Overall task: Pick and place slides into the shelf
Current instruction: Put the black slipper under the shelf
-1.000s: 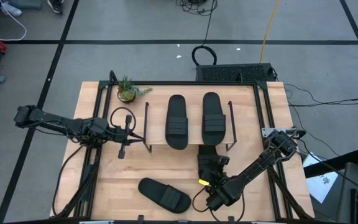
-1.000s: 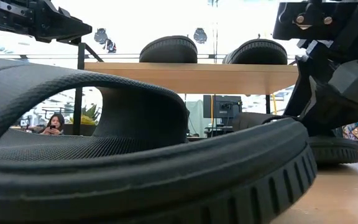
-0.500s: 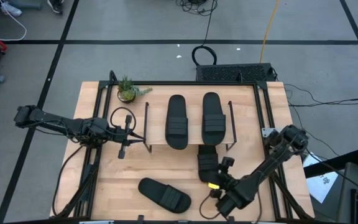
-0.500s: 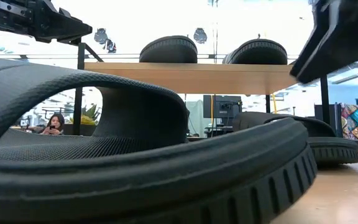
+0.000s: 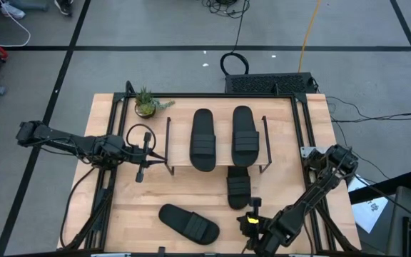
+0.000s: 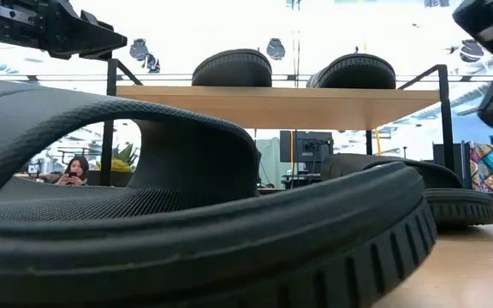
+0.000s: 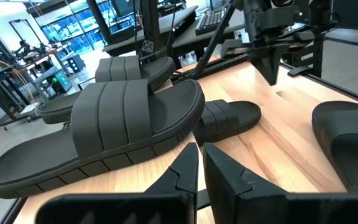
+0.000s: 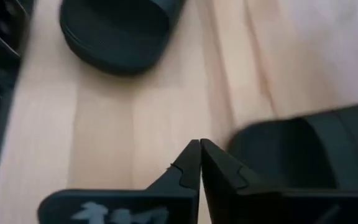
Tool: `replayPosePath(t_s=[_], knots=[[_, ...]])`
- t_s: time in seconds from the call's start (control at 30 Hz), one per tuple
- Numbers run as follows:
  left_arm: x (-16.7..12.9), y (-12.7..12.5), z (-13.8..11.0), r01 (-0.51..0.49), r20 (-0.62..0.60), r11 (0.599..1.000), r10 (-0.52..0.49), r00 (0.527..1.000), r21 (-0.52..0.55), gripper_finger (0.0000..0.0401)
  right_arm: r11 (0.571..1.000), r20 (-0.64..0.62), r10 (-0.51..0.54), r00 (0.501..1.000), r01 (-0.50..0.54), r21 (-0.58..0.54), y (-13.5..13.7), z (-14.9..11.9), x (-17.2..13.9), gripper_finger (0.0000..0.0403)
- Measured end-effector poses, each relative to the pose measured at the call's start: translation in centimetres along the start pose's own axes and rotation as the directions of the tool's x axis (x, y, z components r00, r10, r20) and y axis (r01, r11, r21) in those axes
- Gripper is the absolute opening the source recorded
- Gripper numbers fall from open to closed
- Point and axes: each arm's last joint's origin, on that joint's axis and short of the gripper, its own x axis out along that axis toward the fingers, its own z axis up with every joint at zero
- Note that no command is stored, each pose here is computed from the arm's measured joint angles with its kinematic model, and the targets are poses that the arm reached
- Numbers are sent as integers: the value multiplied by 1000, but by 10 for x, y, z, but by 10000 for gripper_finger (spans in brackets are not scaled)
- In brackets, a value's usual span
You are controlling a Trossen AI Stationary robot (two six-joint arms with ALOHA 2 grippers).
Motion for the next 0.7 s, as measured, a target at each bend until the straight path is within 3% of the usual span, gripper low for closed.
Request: replayPosePath(t_s=[0.2, 0.37, 0.7], knots=[[0, 0, -1, 2, -5, 1000, -2, 1000, -1, 26, 997, 60, 67, 996, -69, 38, -2, -6, 18, 1], [0, 0, -1, 2, -6, 1000, -2, 1000, -8, 26, 994, 0, 75, 997, -75, 79, -9, -18, 28, 0], [0, 0, 0, 2, -5, 1000, -2, 1000, -8, 26, 991, -44, 22, 999, -16, 133, -24, -32, 41, 0]])
